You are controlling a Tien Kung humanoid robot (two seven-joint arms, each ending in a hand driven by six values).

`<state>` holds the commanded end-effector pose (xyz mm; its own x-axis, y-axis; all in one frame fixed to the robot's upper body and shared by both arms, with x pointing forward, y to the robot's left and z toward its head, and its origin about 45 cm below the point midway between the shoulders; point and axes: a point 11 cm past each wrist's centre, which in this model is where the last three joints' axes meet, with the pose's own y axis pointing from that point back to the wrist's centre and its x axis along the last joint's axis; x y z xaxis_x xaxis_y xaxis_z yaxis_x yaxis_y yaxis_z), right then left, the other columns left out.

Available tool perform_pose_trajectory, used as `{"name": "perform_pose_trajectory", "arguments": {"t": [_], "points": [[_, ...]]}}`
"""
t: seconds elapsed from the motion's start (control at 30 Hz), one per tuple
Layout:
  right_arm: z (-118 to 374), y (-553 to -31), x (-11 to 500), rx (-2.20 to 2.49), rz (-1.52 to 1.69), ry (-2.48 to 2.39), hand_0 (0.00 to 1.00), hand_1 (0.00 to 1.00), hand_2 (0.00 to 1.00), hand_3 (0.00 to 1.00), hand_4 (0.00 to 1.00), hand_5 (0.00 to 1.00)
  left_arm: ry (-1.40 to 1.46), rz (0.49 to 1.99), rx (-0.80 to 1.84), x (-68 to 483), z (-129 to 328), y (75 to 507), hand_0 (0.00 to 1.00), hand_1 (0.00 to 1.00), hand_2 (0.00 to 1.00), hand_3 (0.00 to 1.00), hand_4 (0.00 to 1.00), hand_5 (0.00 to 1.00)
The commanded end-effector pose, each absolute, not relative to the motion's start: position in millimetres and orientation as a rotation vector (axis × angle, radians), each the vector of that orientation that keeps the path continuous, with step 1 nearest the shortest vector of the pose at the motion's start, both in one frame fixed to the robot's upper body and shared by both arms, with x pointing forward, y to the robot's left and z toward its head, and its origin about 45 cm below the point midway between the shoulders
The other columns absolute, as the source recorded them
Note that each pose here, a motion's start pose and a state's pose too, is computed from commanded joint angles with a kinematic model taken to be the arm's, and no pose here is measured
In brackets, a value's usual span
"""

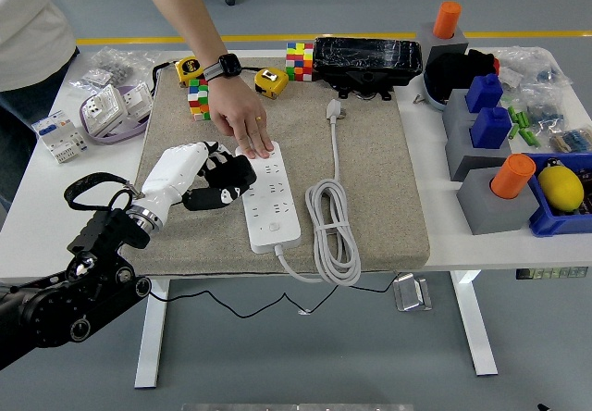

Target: Put the plug near the board,insert it into the board,press the button,pull the plug out

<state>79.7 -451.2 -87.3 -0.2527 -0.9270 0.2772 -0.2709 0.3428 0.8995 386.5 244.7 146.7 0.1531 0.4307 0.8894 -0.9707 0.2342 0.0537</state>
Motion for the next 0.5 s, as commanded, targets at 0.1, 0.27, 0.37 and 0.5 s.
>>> {"name": "perform_pose_trajectory", "arguments": {"t": [0.1, 0.27, 0.37, 0.5], "points": [[-87.5, -451.1, 79.1, 1.071, -0.944, -1.732, 0.606, 0.647, 0.666, 0.56, 0.954, 0.508, -0.888, 1.163, 0.79, 386.6, 143.9, 259.0, 0.382, 0.392, 0.368, 0.481, 0.692, 0.252], [-87.5, -451.3, 78.4, 1.07, -0.945, -1.732, 0.606, 0.647, 0.666, 0.56, 0.954, 0.508, -0.87, 1.155, 0.828, 384.6, 136.4, 273.2, 0.382, 0.392, 0.368, 0.481, 0.692, 0.252], [-87.6, -450.7, 79.1, 1.072, -0.945, -1.732, 0.605, 0.647, 0.666, 0.56, 0.954, 0.507, -0.855, 1.151, 0.843, 381.9, 130.3, 276.0, 0.388, 0.4, 0.382, 0.489, 0.697, 0.259], [-87.8, -449.6, 80.3, 1.076, -0.945, -1.732, 0.606, 0.648, 0.666, 0.56, 0.953, 0.505, -0.833, 1.151, 0.853, 380.0, 124.7, 276.9, 0.434, 0.481, 0.491, 0.533, 0.718, 0.261]]}}
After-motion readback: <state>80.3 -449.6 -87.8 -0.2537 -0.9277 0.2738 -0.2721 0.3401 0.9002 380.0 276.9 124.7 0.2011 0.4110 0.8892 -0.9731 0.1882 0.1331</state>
